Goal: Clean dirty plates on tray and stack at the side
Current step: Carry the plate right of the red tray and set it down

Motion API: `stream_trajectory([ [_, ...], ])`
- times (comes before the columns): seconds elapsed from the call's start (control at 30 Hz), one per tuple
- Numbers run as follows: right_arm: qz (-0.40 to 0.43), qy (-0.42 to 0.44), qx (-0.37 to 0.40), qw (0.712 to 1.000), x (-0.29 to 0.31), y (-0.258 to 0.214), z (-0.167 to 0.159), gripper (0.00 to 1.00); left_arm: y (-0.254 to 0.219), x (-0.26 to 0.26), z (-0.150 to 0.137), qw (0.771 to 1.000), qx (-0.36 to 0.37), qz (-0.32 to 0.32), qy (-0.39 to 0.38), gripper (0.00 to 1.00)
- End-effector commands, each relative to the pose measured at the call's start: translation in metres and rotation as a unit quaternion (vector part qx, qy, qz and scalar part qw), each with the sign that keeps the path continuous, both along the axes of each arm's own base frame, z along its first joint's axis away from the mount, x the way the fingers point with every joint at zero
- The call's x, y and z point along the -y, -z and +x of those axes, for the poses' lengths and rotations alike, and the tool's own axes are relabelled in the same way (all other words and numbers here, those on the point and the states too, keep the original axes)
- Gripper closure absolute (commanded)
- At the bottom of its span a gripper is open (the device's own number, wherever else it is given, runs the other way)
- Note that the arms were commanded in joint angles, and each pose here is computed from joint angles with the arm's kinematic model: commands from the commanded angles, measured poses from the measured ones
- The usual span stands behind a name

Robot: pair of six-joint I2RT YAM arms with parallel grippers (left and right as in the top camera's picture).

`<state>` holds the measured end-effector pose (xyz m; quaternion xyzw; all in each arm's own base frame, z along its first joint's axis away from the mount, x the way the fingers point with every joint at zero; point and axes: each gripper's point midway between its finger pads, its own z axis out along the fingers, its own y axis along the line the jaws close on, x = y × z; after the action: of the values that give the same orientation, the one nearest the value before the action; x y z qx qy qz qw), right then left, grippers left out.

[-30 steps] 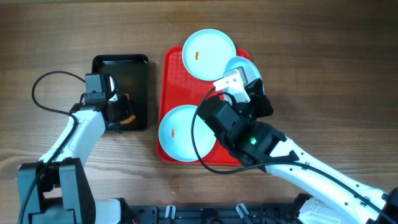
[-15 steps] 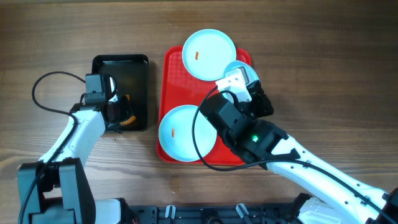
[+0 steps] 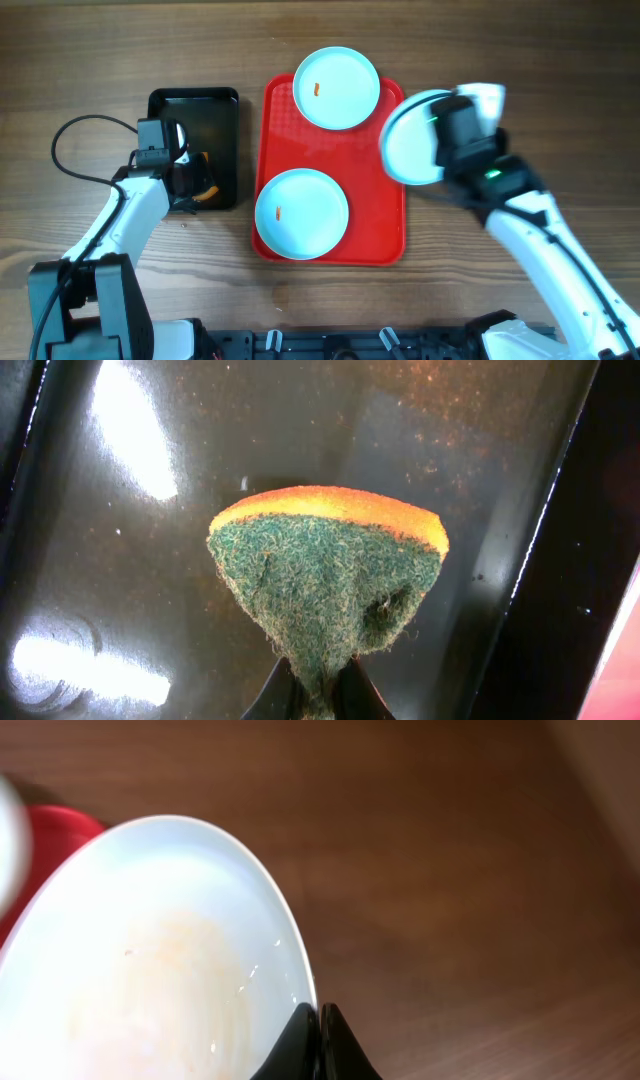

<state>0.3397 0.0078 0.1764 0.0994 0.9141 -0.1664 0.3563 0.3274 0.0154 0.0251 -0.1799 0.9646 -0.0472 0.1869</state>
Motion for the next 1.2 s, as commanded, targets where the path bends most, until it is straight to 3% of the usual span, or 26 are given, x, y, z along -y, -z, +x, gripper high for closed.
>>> stream_trajectory([
  [0.0, 0.117, 0.069, -0.026, 0.99, 0.032, 0.02, -0.012, 0.96, 0.0, 0.0, 0.0, 1.0, 0.002, -0.001, 0.008, 0.96],
  [0.13, 0.138, 0.175, -0.034, 0.974, 0.092, 0.032, -0.026, 0.96, 0.0, 0.0, 0.0, 1.0, 0.002, -0.001, 0.008, 0.96],
  [0.47, 0.181, 0.306, -0.098, 0.93, 0.156, 0.089, -0.051, 0.96, 0.0, 0.0, 0.001, 1.0, 0.004, -0.001, 0.008, 0.96],
  [0.63, 0.192, 0.296, -0.108, 0.929, 0.154, 0.093, -0.049, 0.78, 0.0, 0.0, 0.001, 1.0, 0.004, -0.001, 0.008, 0.96],
  [0.73, 0.251, 0.224, -0.089, 0.937, 0.129, 0.077, -0.03, 0.75, 0.0, 0.0, 0.001, 1.0, 0.004, -0.001, 0.008, 0.96],
  [0.8, 0.314, 0.121, -0.066, 0.939, 0.095, 0.055, -0.014, 0.7, 0.0, 0.0, 0.001, 1.0, 0.004, -0.001, 0.008, 0.93],
  [0.87, 0.368, -0.027, -0.038, 0.929, 0.047, 0.025, -0.002, 0.48, 0.0, 0.0, 0.001, 1.0, 0.004, -0.002, 0.008, 0.91],
  [0.93, 0.398, -0.143, -0.019, 0.906, 0.003, -0.002, -0.003, 0.47, -0.001, 0.003, 0.001, 1.0, 0.005, -0.011, 0.012, 0.9],
  [1.0, 0.406, -0.195, -0.028, 0.893, -0.029, -0.012, -0.012, 0.46, -0.002, 0.007, 0.002, 1.0, 0.007, -0.022, 0.017, 0.87],
  [1.1, 0.4, -0.256, -0.068, 0.877, -0.072, -0.01, -0.03, 0.46, -0.004, 0.008, 0.003, 1.0, 0.01, -0.023, 0.017, 0.7],
  [1.17, 0.389, -0.293, -0.107, 0.867, -0.103, -0.001, -0.045, 0.47, -0.009, 0.009, 0.005, 0.999, 0.017, -0.026, 0.019, 0.65],
])
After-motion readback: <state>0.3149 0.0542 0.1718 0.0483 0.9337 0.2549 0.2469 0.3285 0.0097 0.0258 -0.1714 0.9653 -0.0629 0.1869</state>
